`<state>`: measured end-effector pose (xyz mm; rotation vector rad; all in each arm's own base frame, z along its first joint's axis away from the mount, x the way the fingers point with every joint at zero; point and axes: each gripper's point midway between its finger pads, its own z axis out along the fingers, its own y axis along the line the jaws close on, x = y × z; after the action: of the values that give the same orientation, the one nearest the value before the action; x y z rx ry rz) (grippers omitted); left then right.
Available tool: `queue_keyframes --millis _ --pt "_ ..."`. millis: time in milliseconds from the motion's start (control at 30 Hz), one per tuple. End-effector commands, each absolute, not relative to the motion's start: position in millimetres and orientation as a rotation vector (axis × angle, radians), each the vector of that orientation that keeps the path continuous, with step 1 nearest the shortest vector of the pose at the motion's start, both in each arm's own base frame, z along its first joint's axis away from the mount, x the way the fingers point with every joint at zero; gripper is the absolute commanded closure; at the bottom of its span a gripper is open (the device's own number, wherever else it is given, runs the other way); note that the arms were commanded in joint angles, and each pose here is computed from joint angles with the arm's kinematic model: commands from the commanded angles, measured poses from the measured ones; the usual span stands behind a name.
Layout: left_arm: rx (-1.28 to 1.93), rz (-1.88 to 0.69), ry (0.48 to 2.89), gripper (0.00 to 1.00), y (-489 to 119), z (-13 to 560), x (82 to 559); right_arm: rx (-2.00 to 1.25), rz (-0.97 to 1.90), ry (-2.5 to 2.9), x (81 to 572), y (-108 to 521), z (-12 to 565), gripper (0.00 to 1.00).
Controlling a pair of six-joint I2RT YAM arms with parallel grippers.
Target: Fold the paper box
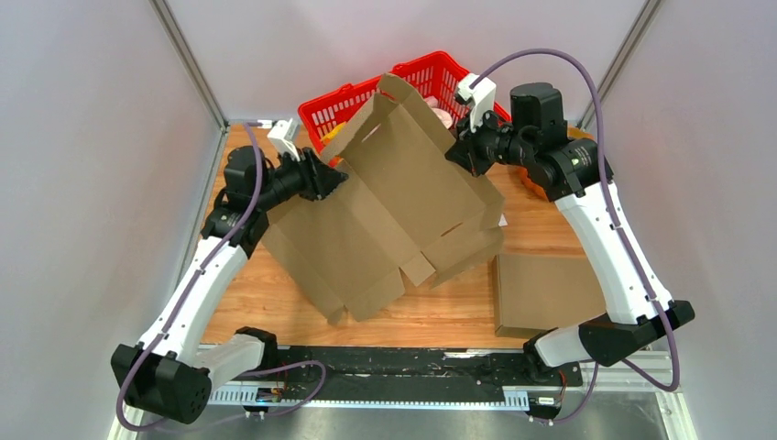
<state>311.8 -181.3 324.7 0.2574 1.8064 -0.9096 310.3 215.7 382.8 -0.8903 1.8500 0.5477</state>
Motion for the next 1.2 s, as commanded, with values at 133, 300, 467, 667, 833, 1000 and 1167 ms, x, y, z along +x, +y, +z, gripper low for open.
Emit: queue_keyframes --millis 133,300,467,667,833,1000,1167 --pt "0.227 -0.951 1.833 0.44 -203.6 285.8 325.3 -0.875 0.64 1.734 298.4 227.0 410.6 1.0" --pt "0.243 -0.912 1.743 0.42 -190.3 324.5 298.8 -0.875 0.614 1.749 299.8 223.6 404.6 1.0" --pt "0.315 -0.939 1.614 0.42 -186.0 406.3 263.5 -0.896 0.586 1.716 296.2 220.7 402.4 1.0" --pt "0.403 -1.037 1.652 0.67 -226.8 488.3 278.1 -0.933 0.608 1.694 288.6 224.2 400.5 1.0" --pt "0.251 -0.935 1.703 0.78 -229.7 499.2 332.0 -0.932 0.614 1.69 289.5 226.0 403.4 1.0" --pt "0.201 -0.837 1.767 0.87 -248.1 490.4 364.4 -0.925 0.615 1.69 293.5 228.1 407.0 1.0" --pt "0.143 -0.737 1.768 0.8 -250.0 490.8 381.5 -0.927 0.614 1.692 294.9 229.1 406.1 1.0"
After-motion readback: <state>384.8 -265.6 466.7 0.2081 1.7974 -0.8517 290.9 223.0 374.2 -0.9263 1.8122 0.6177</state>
